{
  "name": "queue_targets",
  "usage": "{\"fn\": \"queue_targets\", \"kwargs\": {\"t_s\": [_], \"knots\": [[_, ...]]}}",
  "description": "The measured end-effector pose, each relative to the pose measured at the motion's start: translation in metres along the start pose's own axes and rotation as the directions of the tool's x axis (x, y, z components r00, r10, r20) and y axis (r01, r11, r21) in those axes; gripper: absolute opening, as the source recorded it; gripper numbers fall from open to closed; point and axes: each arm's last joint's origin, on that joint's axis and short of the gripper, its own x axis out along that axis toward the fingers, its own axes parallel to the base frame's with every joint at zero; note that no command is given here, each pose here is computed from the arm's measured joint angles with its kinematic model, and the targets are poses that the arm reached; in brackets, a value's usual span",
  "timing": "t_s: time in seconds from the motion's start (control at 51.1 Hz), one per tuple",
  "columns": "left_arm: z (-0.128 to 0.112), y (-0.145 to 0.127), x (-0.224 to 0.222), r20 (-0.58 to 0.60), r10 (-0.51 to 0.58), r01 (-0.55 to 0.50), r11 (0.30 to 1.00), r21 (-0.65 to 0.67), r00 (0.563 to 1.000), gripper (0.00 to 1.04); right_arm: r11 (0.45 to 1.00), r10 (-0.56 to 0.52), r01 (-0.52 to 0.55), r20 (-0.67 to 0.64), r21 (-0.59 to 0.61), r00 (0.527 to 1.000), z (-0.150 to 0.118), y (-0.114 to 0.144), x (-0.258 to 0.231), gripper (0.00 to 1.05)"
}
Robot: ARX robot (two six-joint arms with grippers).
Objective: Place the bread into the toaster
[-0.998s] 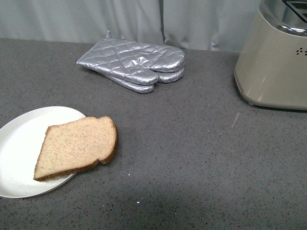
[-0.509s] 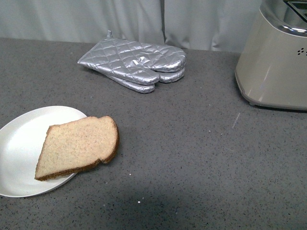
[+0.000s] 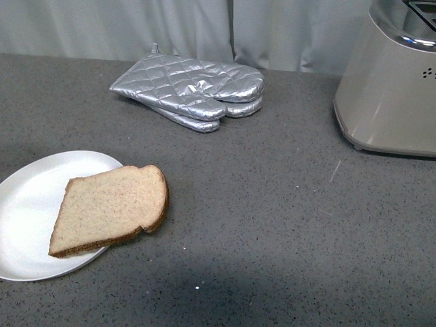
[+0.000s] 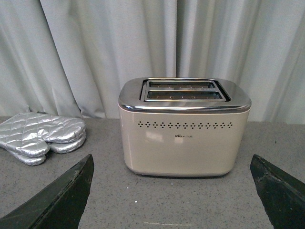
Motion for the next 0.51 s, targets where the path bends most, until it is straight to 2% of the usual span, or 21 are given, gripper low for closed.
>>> {"fn": "queue_targets", "kwargs": {"t_s": [0.235, 0.509], "knots": [[0.009, 0.028, 0.021, -0.082, 0.092, -0.082, 0.989, 0.126, 0.992, 0.98, 1.0, 0.0, 0.0, 0.0, 0.0, 1.0, 0.0, 0.0, 0.0, 0.95], [0.011, 0.039, 0.033, -0.137, 0.11, -0.071, 0.963, 0.26, 0.984, 0.98, 1.0, 0.0, 0.0, 0.0, 0.0, 1.0, 0.0, 0.0, 0.0, 0.95]]}}
